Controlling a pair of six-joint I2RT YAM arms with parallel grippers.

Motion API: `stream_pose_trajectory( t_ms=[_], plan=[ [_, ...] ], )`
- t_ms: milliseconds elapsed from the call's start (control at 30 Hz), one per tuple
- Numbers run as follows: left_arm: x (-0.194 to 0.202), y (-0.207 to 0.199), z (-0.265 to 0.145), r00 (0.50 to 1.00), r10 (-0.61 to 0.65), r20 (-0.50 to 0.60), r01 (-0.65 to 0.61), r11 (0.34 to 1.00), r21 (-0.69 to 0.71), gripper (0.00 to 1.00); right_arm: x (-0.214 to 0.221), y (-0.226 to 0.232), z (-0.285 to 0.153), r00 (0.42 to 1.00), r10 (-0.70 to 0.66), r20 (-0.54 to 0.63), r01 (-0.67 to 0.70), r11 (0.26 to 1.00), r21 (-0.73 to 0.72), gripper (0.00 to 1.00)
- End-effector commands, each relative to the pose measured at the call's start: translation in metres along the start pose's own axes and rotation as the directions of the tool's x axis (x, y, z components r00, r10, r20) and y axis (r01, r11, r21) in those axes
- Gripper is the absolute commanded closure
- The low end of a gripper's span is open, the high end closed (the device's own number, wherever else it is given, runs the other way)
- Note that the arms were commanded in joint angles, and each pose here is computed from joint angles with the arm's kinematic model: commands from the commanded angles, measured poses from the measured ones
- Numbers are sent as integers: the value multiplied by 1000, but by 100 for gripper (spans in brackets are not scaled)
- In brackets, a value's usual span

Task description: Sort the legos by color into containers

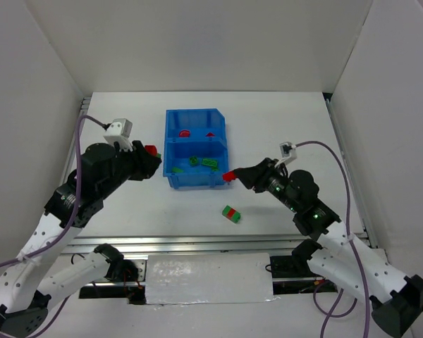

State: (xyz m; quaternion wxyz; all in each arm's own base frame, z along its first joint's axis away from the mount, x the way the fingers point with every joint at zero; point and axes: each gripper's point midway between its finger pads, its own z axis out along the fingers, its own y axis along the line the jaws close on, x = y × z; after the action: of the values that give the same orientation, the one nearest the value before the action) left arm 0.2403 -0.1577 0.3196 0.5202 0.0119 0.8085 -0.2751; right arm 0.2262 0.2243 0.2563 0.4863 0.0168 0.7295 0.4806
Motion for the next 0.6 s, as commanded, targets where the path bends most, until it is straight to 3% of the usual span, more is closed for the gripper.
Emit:
stream_pose_trajectory(
  t_ms=[0,133,400,567],
  plan=[
    [-8,55,-22,997,68,44,-53,957,-287,100,-42,-41,-23,977,11,214,-72,958,277,100],
    [-1,69,-19,995,70,74,-42,944,-328,100,-55,-51,-26,965,-44,257,-50,937,347,100],
    [18,94,-31,992,123,-23,-121,895,-430,100,-67,-54,-11,952,-75,296,-39,931,362,100],
    [26,106,-37,994,110,9,-93,880,-466,100,-63,-67,35,963,-70,261,-38,921,388,100]
  ],
)
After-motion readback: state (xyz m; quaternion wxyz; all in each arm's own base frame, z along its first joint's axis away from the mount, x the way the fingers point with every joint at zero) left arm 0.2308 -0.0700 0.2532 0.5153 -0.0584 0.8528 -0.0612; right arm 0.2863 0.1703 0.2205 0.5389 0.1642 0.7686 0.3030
